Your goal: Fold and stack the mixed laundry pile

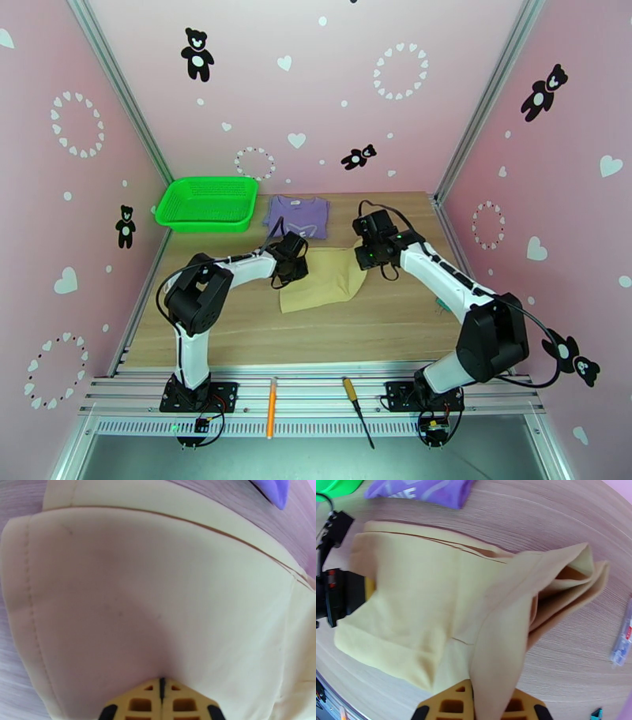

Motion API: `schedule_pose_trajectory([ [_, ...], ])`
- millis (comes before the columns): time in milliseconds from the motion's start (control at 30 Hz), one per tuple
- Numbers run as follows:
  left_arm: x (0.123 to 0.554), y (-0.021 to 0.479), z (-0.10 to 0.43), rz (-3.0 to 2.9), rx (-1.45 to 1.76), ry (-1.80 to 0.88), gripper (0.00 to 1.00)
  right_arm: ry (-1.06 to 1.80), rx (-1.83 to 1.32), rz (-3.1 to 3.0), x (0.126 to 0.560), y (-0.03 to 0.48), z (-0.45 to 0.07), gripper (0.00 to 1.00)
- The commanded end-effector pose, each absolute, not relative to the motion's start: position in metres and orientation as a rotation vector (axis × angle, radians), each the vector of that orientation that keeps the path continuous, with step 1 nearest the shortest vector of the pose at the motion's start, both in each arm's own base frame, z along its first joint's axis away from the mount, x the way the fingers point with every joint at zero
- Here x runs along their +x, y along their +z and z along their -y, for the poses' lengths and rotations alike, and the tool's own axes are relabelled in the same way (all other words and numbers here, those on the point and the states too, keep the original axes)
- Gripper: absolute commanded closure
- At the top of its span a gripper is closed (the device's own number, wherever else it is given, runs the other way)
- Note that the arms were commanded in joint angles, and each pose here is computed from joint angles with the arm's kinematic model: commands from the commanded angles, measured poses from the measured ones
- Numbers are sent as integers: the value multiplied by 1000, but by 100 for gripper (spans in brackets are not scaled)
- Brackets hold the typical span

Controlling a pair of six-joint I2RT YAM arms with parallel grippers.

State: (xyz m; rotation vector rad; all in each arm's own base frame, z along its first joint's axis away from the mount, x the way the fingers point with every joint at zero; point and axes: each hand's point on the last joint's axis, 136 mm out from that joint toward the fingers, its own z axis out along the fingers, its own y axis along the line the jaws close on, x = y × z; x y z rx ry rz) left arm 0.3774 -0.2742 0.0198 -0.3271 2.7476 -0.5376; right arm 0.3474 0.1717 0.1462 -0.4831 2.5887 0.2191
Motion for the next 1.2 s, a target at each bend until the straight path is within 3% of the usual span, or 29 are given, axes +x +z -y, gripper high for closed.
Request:
schedule_pose_trajectory([
  [0, 364, -11, 267, -2823, -351, -504, 98, 346, -490, -2561, 347, 154, -209, 100],
  [500, 361, -16, 268, -2823, -357, -534, 99, 523, -498, -2612, 326, 131, -302, 100],
  [1000, 361, -19, 272, -2823, -360, -560, 100, 615, -514, -2681, 303, 95, -335, 100],
  [1067, 361, -18, 270, -2822, -363, -553, 100, 615, -515, -2693, 302, 87, -338, 83],
  [1167, 361, -12, 266, -2814, -355, -533, 100, 612, -523, -2704, 301, 81, -339, 66],
])
